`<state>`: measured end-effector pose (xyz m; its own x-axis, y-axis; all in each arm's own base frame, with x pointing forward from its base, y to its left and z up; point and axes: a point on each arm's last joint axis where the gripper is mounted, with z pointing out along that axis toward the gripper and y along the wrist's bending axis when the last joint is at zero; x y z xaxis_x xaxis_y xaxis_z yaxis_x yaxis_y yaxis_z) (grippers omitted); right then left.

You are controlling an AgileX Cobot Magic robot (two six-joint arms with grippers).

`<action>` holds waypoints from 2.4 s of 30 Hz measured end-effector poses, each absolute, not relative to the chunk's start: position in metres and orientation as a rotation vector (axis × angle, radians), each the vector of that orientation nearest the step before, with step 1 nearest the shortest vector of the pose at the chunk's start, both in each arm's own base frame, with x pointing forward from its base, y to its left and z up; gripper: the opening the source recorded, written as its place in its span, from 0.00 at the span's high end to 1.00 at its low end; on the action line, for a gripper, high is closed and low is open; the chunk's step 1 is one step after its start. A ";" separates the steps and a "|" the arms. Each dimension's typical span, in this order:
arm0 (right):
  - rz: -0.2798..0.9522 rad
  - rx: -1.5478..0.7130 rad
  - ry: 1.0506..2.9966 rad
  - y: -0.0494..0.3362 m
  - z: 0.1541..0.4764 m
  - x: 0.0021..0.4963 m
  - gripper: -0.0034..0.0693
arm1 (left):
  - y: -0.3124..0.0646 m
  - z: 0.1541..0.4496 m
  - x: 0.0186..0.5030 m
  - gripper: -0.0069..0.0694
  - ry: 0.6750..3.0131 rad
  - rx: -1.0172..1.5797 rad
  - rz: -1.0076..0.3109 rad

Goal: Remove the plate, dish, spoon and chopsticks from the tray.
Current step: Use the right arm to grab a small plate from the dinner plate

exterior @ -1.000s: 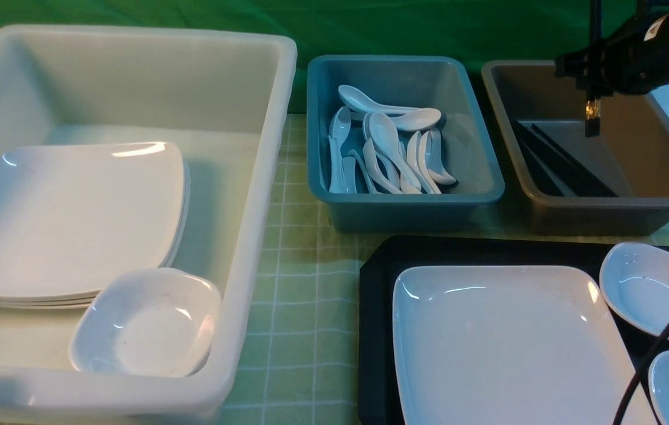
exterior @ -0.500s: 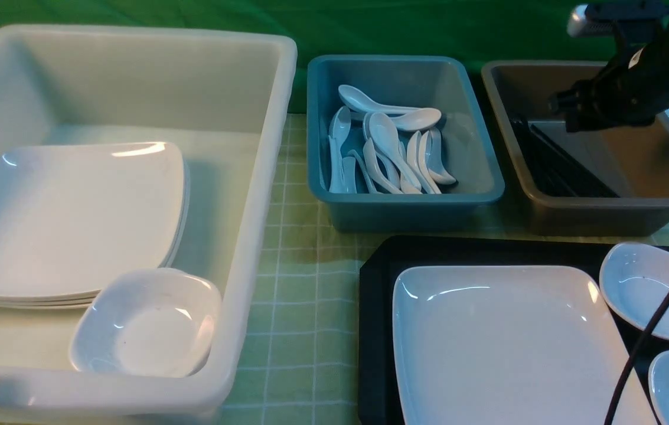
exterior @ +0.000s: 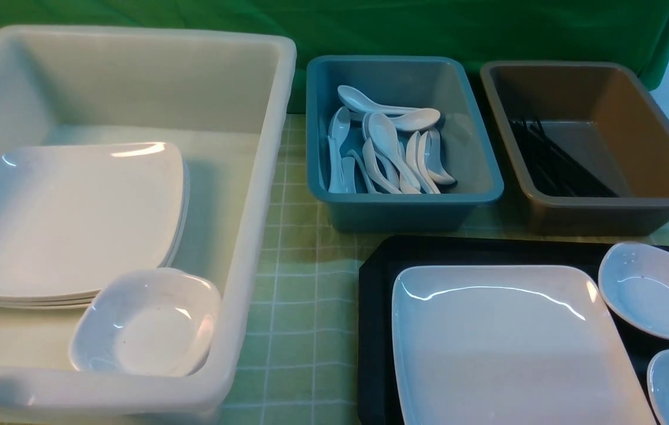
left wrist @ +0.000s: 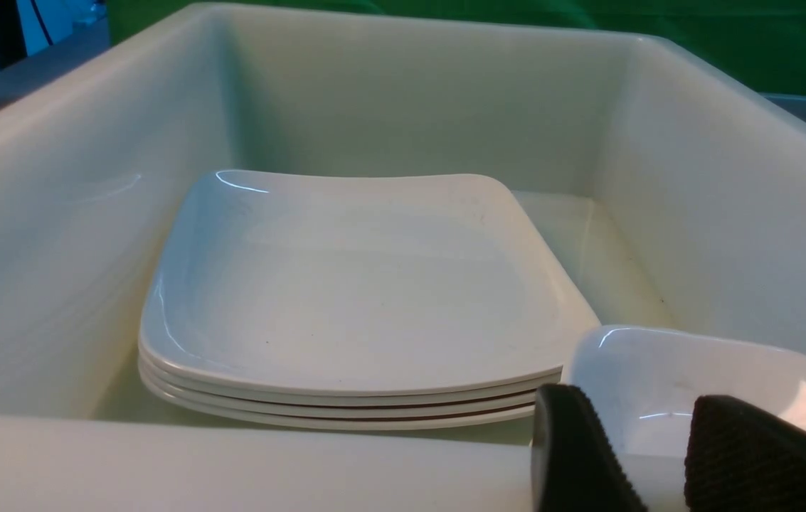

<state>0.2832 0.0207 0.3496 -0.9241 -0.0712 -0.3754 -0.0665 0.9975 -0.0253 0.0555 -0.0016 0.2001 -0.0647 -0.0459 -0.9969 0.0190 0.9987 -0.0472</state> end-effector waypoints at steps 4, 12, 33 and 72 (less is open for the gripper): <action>-0.045 -0.009 2.879 0.005 0.309 0.266 0.94 | -0.002 0.200 0.056 0.62 1.635 -0.021 -0.053; -0.050 0.233 2.874 -0.027 0.250 0.287 0.90 | -0.002 0.200 0.056 0.62 1.635 -0.020 -0.052; -0.030 0.413 2.914 -0.034 0.170 0.330 0.44 | -0.002 0.200 0.056 0.62 1.635 -0.020 -0.052; -0.100 0.428 2.999 -0.039 0.173 0.345 0.55 | -0.002 0.200 0.056 0.62 1.635 -0.018 -0.050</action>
